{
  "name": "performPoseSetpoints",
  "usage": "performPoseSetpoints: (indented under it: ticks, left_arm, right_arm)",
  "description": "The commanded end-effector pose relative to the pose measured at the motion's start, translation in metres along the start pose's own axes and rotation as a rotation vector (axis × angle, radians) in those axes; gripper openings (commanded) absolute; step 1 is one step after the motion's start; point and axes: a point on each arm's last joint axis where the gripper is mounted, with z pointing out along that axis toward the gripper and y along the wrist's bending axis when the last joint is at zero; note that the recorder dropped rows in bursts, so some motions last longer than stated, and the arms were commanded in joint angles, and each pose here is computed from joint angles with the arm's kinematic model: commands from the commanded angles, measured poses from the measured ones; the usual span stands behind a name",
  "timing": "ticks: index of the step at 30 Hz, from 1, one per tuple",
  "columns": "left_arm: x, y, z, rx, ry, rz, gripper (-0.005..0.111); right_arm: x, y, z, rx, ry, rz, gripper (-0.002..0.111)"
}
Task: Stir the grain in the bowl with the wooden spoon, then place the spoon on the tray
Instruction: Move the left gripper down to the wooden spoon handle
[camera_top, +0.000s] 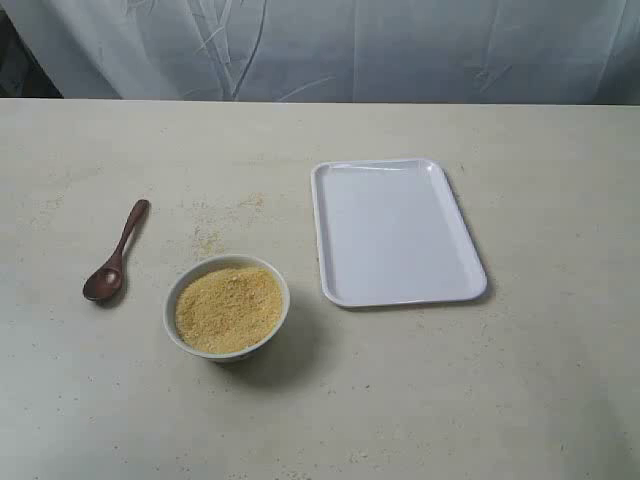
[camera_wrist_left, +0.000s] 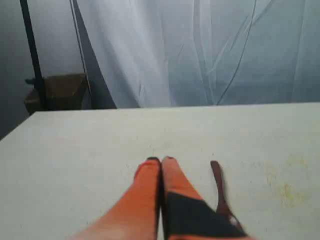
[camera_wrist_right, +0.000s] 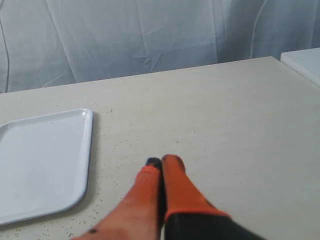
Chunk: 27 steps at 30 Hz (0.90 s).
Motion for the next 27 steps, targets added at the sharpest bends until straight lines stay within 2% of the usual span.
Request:
performPoseSetpoints:
  ticks: [1,4,9,12,16,17,18,19,20,21,22,23,24,25,26,27]
  left_arm:
    - [-0.013,0.000,-0.001,-0.002,-0.149,-0.034,0.000]
    - [-0.023,0.001,-0.003,-0.007,-0.261,-0.034,0.000]
    - [-0.032,0.002,-0.006,-0.010,-0.365,-0.053,0.000]
    - [-0.032,0.002,-0.006,0.003,-0.371,-0.168,0.000]
    - [-0.041,0.009,-0.011,-0.014,-0.485,-0.349,0.000]
    - [-0.049,0.010,-0.013,-0.016,-0.501,-0.372,0.000]
    - [-0.074,0.009,-0.018,-0.008,-0.478,-0.309,0.000]
    - [-0.083,0.007,-0.017,0.001,-0.412,-0.264,0.000]
    - [-0.111,0.004,-0.010,0.029,-0.266,-0.186,0.000]
    - [-0.126,0.003,-0.006,0.039,-0.216,-0.162,0.000]
    - [-0.147,0.002,0.016,0.052,-0.021,-0.087,0.000]
    - [-0.154,0.002,0.030,0.054,0.087,-0.050,0.000]
    - [-0.160,0.003,0.058,0.058,0.293,0.003,0.000]
    - [-0.160,0.004,0.075,0.060,0.411,0.024,0.000]
    - [-0.150,0.005,0.111,0.064,0.612,0.052,0.000]
    - [-0.140,0.005,0.136,0.064,0.730,0.054,0.000]
  right_arm:
    - [0.000,0.000,0.000,0.002,-0.010,-0.001,-0.001]
    - [0.000,0.000,0.000,0.002,-0.010,-0.001,-0.001]
    - [0.000,0.000,0.000,0.002,-0.010,-0.001,-0.001]
    - [0.000,0.000,0.000,0.002,-0.010,-0.001,-0.001]
    - [0.000,0.000,0.000,0.002,-0.010,-0.001,-0.001]
    - [0.000,0.000,0.000,0.002,-0.010,-0.001,-0.001]
    - [0.000,0.000,0.000,0.002,-0.010,-0.001,-0.001]
    - [0.000,0.000,0.000,0.002,-0.010,-0.001,-0.001]
    - [0.000,0.000,0.000,0.002,-0.010,-0.001,-0.001]
    - [0.000,0.000,0.000,0.002,-0.010,-0.001,-0.001]
    - [0.000,0.000,0.000,0.002,-0.010,-0.001,-0.001]
    - [0.000,0.000,0.000,0.002,-0.010,-0.001,-0.001]
    - [0.000,0.000,0.000,0.002,-0.010,-0.001,-0.001]
    - [0.000,0.000,0.000,0.002,-0.010,-0.001,-0.001]
    - [0.000,0.000,0.000,0.002,-0.010,-0.003,-0.001]
    - [0.000,0.000,0.000,0.003,-0.010,-0.005,-0.001]
